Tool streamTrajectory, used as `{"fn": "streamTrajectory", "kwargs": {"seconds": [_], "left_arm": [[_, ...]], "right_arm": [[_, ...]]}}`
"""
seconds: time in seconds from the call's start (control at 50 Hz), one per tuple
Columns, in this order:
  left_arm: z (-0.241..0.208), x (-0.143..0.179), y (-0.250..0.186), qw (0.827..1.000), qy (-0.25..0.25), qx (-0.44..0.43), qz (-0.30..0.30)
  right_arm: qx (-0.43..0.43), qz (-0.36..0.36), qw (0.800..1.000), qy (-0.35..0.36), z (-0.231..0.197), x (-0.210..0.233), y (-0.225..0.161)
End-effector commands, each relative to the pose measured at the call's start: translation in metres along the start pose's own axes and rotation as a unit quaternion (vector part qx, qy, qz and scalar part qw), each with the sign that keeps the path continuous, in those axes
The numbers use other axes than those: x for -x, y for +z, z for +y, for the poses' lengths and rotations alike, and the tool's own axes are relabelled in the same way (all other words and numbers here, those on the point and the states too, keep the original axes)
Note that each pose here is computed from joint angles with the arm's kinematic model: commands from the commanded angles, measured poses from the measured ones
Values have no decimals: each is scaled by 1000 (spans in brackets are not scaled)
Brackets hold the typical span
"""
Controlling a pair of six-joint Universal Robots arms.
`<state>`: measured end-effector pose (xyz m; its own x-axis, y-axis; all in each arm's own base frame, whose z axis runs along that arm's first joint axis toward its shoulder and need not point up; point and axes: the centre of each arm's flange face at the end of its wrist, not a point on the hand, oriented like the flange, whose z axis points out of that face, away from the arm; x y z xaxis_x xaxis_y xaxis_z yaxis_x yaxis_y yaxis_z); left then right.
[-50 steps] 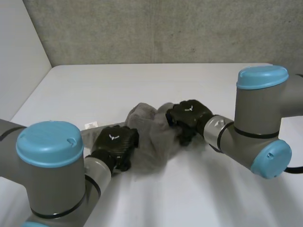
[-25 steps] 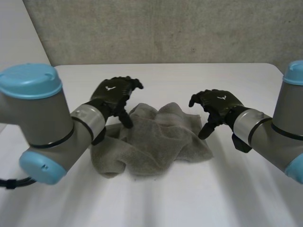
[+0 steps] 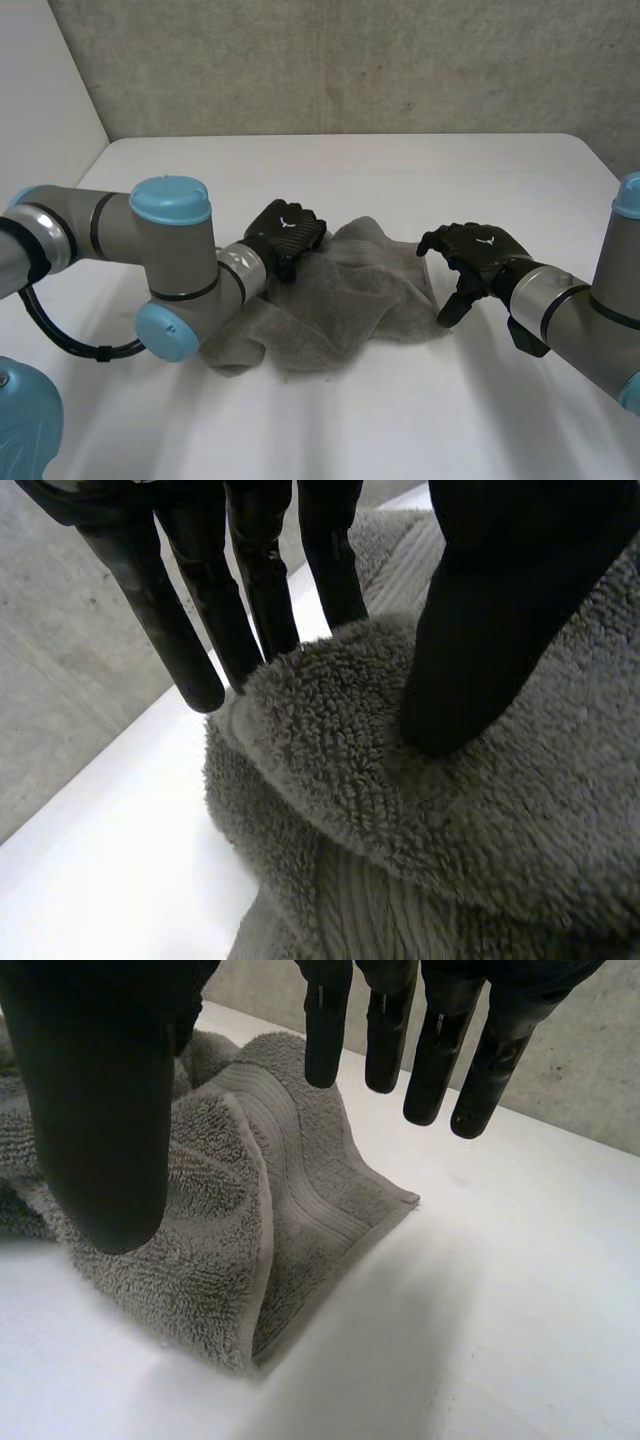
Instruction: Fold the laundry
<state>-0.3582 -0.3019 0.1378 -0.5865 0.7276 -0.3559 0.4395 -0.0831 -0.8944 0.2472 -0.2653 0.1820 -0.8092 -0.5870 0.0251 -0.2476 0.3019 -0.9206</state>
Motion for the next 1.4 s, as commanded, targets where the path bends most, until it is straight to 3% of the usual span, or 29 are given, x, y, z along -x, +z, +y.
{"fn": "streamTrajectory", "kwargs": {"seconds": [0.02, 0.18, 0.28, 0.46, 0.64, 0.68, 0.72, 0.74, 0.78, 0.8, 0.82, 0.84, 0.88, 0.92, 1.0, 1.04, 1.06, 1.1, 1.14, 1.16, 1.2, 1.32, 1.4], "left_arm": [[-2, 1, -3, 1000, -3, 2, -6], [-36, 21, -19, 998, 9, -18, -64], [-73, 38, -44, 992, 11, -42, -119], [-122, 23, -94, 988, 18, -96, -116], [-138, 20, -109, 985, 24, -123, -120], [-140, 24, -107, 982, 26, -133, -129], [-158, 41, -100, 969, 31, -179, -169], [-158, 41, -100, 969, 31, -180, -169], [-167, 52, -94, 959, 32, -204, -195], [-173, 67, -88, 949, 31, -220, -225], [-180, 84, -85, 937, 29, -236, -257], [-181, 85, -85, 937, 29, -236, -258], [-194, 110, -87, 915, 22, -260, -306], [-198, 113, -90, 910, 18, -265, -317], [-191, 110, -91, 913, 6, -252, -320], [-164, 94, -89, 930, -13, -213, -299], [-164, 94, -89, 930, -13, -213, -299], [-148, 81, -91, 940, -25, -192, -282], [-114, 45, -98, 960, -43, -142, -236], [-114, 45, -98, 960, -43, -142, -236], [-72, 8, -107, 977, -50, -78, -190], [-18, -32, -128, 989, -48, 14, -142], [8, -48, -143, 990, -47, 64, -120]], "right_arm": [[17, -6, 1000, 7, 10, 1, 9], [16, -4, 999, 35, 8, -2, 23], [20, -6, 995, 100, 4, -5, 34], [51, -74, 983, 161, 16, 11, 54], [19, -81, 987, 136, 8, 21, 90], [-9, -73, 990, 124, -8, 16, 93], [-113, -33, 991, 59, -65, 2, 94], [-113, -33, 991, 59, -66, 2, 94], [-240, 30, 970, -28, -136, -8, 72], [-241, 31, 970, -28, -137, -8, 72], [-298, 57, 951, -63, -165, -9, 57], [-299, 57, 951, -64, -166, -9, 57], [-386, 79, 912, -113, -204, -7, 33], [-403, 75, 904, -121, -211, -3, 27], [-385, 43, 913, -127, -202, 11, 24], [-331, -2, 935, -131, -174, 37, 24], [-331, -2, 935, -131, -174, 37, 24], [-251, -27, 958, -135, -137, 51, 28], [-207, -36, 968, -140, -116, 55, 29], [-207, -36, 968, -140, -116, 55, 29], [-120, -50, 979, -154, -74, 58, 30], [11, -74, 981, -180, -3, 59, 25], [33, -82, 979, -186, 11, 61, 19]]}}
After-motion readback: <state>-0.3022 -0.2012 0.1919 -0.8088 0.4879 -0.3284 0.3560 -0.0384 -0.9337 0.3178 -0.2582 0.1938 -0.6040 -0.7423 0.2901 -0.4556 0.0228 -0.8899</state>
